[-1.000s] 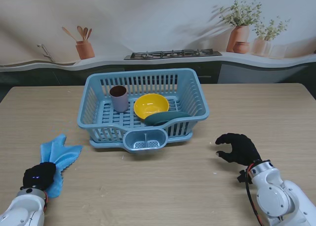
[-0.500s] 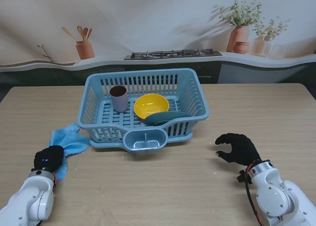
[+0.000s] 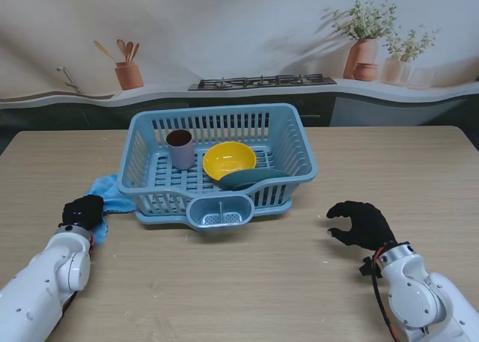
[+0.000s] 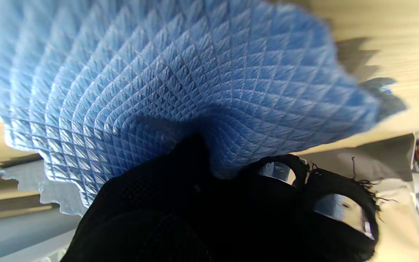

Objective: Clear dishes and wipe the table

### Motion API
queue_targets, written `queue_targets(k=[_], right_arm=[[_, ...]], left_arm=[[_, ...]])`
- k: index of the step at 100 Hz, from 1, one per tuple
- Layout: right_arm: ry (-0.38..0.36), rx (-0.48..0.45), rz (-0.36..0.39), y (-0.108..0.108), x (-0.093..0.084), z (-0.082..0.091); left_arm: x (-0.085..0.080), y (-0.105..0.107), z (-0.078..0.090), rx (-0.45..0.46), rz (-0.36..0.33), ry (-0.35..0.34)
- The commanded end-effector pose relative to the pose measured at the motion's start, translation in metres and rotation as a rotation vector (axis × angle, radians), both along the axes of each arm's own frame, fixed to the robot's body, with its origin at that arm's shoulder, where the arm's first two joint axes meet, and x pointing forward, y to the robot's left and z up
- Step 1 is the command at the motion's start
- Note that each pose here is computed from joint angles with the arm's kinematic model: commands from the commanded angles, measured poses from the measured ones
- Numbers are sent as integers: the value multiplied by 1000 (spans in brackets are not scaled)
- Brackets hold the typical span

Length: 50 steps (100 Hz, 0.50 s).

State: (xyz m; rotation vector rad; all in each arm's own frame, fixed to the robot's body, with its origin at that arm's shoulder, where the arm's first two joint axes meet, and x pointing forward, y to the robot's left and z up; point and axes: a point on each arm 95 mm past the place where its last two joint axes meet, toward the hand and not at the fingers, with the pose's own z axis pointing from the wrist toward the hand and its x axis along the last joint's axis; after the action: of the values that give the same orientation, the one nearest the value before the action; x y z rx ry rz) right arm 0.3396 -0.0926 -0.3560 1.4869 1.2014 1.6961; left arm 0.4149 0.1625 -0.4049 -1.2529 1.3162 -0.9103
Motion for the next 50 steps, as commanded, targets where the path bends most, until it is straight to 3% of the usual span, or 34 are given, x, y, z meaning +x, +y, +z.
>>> queue_targets(k=[1,25,50], right_arm=[[6,-3,5,2,0,0],[8,-1,3,2,0,0],[20,6,0,3,-3,-2]], left_arm=[[-9,-2,-21,-22,5,79],[-16,-8,-21,-45,20,98],[-61,-16,-22,-24,44,135]])
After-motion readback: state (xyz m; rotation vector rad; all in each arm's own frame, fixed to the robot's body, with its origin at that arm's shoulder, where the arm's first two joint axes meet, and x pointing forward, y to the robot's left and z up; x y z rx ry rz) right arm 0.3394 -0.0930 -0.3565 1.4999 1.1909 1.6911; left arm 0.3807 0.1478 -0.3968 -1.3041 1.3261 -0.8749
